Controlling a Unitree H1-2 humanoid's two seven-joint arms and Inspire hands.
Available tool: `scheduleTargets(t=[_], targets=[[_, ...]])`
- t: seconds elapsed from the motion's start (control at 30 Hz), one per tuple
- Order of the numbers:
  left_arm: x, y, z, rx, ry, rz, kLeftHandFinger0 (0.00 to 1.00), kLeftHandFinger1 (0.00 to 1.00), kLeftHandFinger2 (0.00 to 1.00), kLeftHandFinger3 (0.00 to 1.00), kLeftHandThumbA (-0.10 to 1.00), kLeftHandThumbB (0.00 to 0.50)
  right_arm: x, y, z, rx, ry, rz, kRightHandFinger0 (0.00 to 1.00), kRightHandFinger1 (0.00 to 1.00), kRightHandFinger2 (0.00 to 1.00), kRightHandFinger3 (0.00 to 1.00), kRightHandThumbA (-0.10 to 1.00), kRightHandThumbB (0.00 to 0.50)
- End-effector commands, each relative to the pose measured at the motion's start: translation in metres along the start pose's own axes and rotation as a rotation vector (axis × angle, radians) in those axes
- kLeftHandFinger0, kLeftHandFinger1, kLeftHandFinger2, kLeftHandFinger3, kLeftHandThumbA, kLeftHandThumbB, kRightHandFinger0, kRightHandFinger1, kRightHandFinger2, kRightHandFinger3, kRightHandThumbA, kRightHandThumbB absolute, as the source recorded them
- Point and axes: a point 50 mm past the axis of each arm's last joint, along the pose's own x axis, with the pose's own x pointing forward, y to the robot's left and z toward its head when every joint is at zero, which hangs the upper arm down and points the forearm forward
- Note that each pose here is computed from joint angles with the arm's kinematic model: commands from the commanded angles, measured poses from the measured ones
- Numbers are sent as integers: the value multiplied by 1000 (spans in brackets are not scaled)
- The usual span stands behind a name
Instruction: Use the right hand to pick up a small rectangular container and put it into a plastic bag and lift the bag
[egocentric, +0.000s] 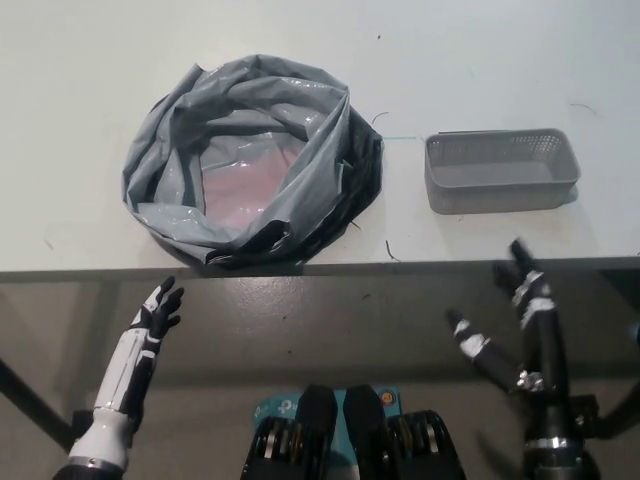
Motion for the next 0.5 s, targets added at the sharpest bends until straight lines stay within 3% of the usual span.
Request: scheduleTargets(t=[0.0, 0.03, 0.13, 0.23, 0.27, 0.47], targets=[[-1, -7, 21, -51, -84, -12, 1000, 1000, 1000, 1000, 991, 170, 24, -21, 55, -71, -309, -103, 947, 1000, 1000, 1000, 704, 197], [-2, -8, 22, -56, -83, -8, 1000, 1000, 1000, 1000, 997, 176, 29, -30, 65, -94, -351, -98, 994, 1000, 1000, 1000, 749, 208], [-6, -11, 26, -56, -91, -2, 1000, 1000, 1000, 1000, 1000, 186, 48, -52, 95, -194, -428, -66, 1000, 1000, 1000, 1000, 821, 209], [-10, -12, 32, -60, -109, 5, 1000, 1000, 1000, 1000, 1000, 170, 76, -76, 135, -247, -490, -70, 1000, 1000, 1000, 1000, 897, 271], [-13, -14, 34, -66, -115, 3, 1000, 1000, 1000, 1000, 1000, 155, 87, -85, 150, -286, -519, -57, 1000, 1000, 1000, 1000, 938, 255], [-22, -15, 39, -86, -126, -7, 1000, 1000, 1000, 1000, 1000, 170, 132, -110, 202, -405, -529, 63, 1000, 1000, 1000, 1000, 989, 314]])
